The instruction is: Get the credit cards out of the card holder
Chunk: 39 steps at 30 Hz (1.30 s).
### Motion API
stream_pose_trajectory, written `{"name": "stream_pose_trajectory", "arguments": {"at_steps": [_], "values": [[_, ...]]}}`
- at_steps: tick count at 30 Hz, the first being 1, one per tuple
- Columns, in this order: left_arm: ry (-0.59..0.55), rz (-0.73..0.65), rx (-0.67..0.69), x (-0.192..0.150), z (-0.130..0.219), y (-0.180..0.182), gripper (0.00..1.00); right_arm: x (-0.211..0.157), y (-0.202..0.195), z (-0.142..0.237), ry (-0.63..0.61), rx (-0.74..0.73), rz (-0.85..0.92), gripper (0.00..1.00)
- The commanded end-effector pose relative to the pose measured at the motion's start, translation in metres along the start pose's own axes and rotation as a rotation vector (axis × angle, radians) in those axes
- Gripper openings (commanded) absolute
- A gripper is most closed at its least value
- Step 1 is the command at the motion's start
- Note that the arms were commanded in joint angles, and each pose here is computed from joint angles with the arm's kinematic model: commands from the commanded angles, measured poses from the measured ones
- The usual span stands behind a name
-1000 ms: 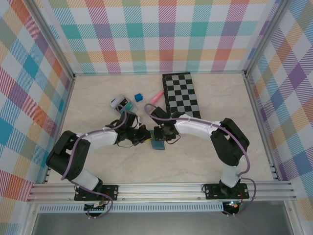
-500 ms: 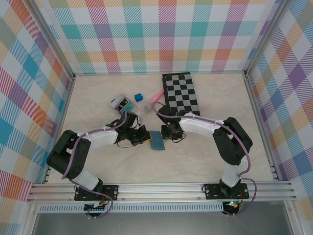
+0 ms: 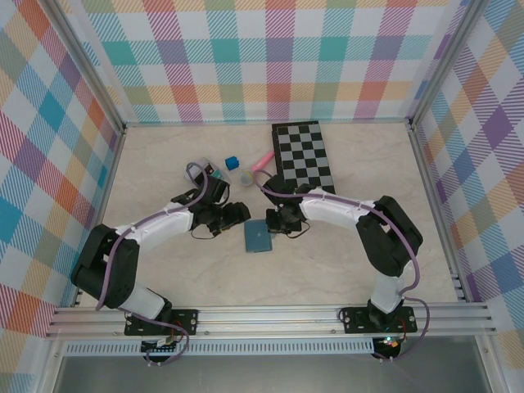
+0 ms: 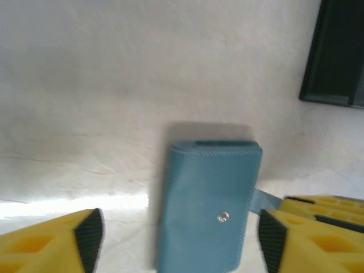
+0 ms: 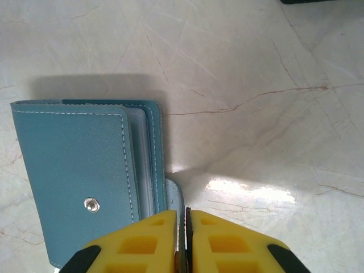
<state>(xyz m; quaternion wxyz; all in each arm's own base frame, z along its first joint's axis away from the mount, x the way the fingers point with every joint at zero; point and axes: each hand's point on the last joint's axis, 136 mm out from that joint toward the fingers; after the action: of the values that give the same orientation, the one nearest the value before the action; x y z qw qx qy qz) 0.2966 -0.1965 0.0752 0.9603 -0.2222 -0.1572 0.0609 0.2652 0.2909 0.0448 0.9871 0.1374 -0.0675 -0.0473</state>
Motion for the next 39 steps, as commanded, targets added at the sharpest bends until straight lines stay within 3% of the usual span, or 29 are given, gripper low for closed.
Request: {"name": "stream_pose_trajectory", "arguments": {"at_steps": [1,6,15,21,30,39], "values": [[-0.080,0.042,0.131,0.019,0.021,0.024,0.84,-0.003,0.008,0.004,0.021,0.016,0.028,0.15],[-0.123,0.051,0.210,0.031,0.046,0.035,1.00,-0.006,0.009,-0.001,0.039,0.015,-0.006,0.17],[-0.115,0.136,0.168,0.024,0.054,0.051,1.00,0.002,0.020,0.014,-0.006,0.025,0.007,0.08],[-0.103,0.215,0.063,0.019,0.052,0.061,1.00,0.007,0.061,0.045,-0.024,0.175,0.067,0.09],[-0.170,0.233,0.097,0.018,0.065,0.086,1.00,-0.001,0.116,0.055,0.065,0.365,0.110,0.09],[-0.261,0.237,0.084,0.012,0.071,0.094,1.00,-0.001,0.126,0.057,0.078,0.409,0.090,0.09]]}}
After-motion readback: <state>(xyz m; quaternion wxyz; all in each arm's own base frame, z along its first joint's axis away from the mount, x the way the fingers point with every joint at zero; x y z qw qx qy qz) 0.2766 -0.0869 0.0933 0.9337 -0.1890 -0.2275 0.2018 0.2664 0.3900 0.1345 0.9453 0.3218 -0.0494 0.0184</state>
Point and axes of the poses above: each hand's point on the last joint's axis, 136 mm out from that joint toward the fingers, its own z axis back along the fingers, its own y axis along the line the jaws close on, x = y × z, and after that the axes turned 10 degrees about -z, right-handed
